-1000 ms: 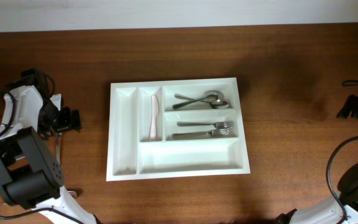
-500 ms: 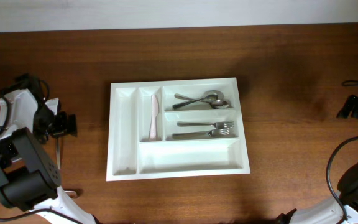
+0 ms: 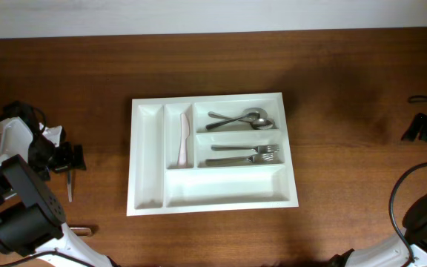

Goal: Pack container
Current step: 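Return the left gripper to the metal spoons on the left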

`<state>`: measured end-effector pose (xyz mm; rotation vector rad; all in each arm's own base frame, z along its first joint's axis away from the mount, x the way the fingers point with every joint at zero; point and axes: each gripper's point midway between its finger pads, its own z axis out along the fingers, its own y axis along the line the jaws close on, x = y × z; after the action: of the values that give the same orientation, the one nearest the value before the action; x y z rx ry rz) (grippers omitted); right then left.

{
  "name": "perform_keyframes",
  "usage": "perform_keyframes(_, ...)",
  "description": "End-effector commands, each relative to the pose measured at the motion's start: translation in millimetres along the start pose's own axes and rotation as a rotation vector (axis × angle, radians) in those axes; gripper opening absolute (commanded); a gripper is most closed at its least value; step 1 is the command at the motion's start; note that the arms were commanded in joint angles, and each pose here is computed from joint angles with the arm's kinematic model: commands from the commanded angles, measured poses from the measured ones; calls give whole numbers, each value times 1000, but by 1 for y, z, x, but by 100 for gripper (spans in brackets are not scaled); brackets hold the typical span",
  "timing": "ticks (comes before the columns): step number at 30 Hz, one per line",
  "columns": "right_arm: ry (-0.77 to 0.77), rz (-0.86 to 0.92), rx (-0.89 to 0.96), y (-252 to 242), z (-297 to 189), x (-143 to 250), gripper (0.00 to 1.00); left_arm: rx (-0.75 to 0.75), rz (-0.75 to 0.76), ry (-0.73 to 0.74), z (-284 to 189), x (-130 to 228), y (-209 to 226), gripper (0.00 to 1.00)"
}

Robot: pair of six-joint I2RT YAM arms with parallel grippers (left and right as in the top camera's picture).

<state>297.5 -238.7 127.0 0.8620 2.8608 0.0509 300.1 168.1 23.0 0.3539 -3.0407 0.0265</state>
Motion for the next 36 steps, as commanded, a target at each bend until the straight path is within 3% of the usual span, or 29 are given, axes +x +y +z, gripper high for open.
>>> perform_keyframes(1, 4, 11, 1, -1, 2, 0, 99, 44, 92, -44, 0, -8, -7, 99)
perform_keyframes(36, 4, 11, 1, -1, 2, 0, 99, 0, 54, -24, 17, 1, -1, 99)
